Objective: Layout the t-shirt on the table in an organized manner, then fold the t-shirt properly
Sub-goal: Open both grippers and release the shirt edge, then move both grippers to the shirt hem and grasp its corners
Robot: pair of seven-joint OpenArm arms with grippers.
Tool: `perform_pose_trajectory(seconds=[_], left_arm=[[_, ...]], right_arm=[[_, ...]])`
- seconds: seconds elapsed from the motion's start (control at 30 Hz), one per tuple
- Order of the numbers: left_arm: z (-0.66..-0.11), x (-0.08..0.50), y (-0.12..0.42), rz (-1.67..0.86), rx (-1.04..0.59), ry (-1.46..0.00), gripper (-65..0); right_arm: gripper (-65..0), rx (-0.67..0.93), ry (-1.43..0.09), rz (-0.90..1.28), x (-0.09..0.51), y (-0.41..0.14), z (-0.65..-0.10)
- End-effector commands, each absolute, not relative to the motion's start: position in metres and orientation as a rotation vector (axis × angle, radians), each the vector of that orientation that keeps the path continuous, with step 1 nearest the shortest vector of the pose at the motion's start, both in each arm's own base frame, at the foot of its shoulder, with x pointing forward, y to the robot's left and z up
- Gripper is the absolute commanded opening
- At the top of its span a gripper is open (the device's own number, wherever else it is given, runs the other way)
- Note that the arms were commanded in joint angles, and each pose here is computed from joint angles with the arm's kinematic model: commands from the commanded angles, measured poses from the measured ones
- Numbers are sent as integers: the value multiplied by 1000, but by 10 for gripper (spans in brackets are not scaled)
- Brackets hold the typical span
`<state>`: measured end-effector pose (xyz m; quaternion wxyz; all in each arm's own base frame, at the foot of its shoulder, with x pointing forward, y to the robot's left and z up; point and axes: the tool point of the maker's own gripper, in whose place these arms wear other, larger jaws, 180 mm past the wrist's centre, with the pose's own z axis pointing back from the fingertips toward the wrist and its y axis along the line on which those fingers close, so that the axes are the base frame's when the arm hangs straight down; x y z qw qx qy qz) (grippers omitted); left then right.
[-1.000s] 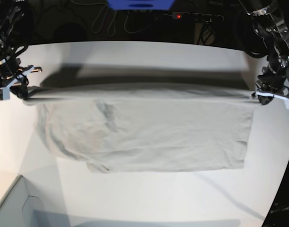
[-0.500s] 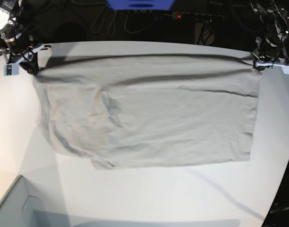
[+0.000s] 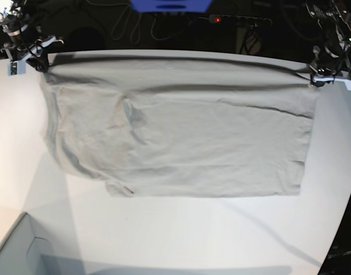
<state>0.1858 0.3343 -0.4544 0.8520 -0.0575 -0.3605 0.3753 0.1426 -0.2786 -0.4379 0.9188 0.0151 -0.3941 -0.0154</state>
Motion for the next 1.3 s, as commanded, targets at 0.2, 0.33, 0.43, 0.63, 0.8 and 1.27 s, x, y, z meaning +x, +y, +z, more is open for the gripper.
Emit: perform_pose_trajectory(seconds=[0.2, 0.33, 0.43, 0.63, 0.8, 1.27], left_arm=[[-442, 193, 342, 772, -112, -800, -637], [-437, 192, 348, 761, -98, -807, -516], [-424, 193, 353, 745, -76, -839, -421], [-373, 218, 355, 660, -46, -976, -307], [-331, 268, 362, 627, -60, -1118, -279], [-355, 456, 347, 542, -130, -1035, -238]], right_arm=[[-559, 11, -860, -15, 151, -285, -423], [-427, -13, -892, 14, 156, -287, -407], [-359, -62, -932, 26, 160, -295, -387], [-323, -163, -1028, -27, 170, -319, -353], [-320, -156, -1105, -11, 201, -316, -338], [-320, -178, -1028, 160, 307, -283, -344]])
